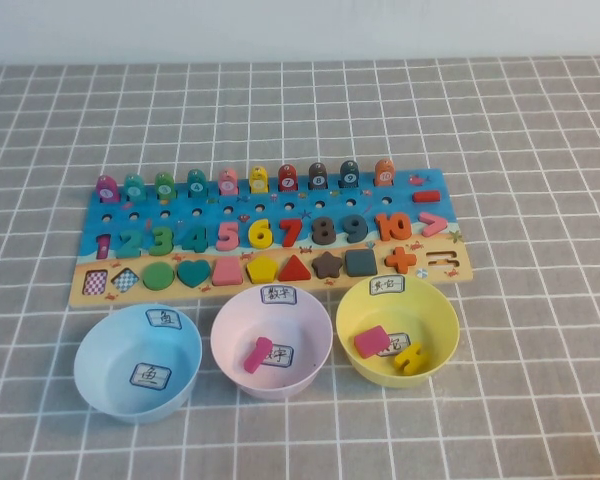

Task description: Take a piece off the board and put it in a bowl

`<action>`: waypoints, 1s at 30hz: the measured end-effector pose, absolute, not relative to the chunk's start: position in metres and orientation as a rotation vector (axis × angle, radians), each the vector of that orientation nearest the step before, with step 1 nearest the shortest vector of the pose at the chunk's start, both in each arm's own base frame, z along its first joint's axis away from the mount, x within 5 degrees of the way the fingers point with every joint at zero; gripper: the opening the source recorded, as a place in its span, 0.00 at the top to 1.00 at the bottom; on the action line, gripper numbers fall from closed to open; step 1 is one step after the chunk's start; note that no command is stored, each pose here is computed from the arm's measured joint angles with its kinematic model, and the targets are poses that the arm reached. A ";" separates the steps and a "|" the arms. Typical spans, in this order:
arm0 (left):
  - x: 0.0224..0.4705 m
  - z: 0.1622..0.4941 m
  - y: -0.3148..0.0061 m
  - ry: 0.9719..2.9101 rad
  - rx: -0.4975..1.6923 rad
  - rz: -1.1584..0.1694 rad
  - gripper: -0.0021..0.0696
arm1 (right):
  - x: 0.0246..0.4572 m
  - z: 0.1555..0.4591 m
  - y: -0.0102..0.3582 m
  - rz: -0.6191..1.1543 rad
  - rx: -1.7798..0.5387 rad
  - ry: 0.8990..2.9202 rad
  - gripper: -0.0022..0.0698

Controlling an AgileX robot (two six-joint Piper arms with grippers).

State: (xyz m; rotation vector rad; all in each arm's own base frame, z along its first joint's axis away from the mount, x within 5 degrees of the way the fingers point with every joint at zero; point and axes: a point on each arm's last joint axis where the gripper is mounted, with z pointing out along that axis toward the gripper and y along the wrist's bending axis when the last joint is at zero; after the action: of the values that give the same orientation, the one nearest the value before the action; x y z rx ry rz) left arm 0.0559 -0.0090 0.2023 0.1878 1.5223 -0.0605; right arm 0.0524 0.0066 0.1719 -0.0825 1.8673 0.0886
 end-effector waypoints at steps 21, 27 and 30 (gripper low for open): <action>0.052 0.172 -0.007 1.857 0.217 -0.036 0.97 | 0.052 0.172 0.007 0.089 -0.082 1.867 0.99; 0.052 0.172 -0.007 1.857 0.216 -0.037 0.97 | 0.052 0.172 0.007 0.089 -0.082 1.867 0.99; 0.052 0.172 -0.007 1.857 0.216 -0.037 0.97 | 0.052 0.172 0.007 0.089 -0.082 1.867 0.99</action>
State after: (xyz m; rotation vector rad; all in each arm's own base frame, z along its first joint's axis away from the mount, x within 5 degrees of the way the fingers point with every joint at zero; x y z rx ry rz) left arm 0.0522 -0.0068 0.1721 0.2165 1.8568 -0.0372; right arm 0.0524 0.0066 0.1719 -0.0825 1.8673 0.0886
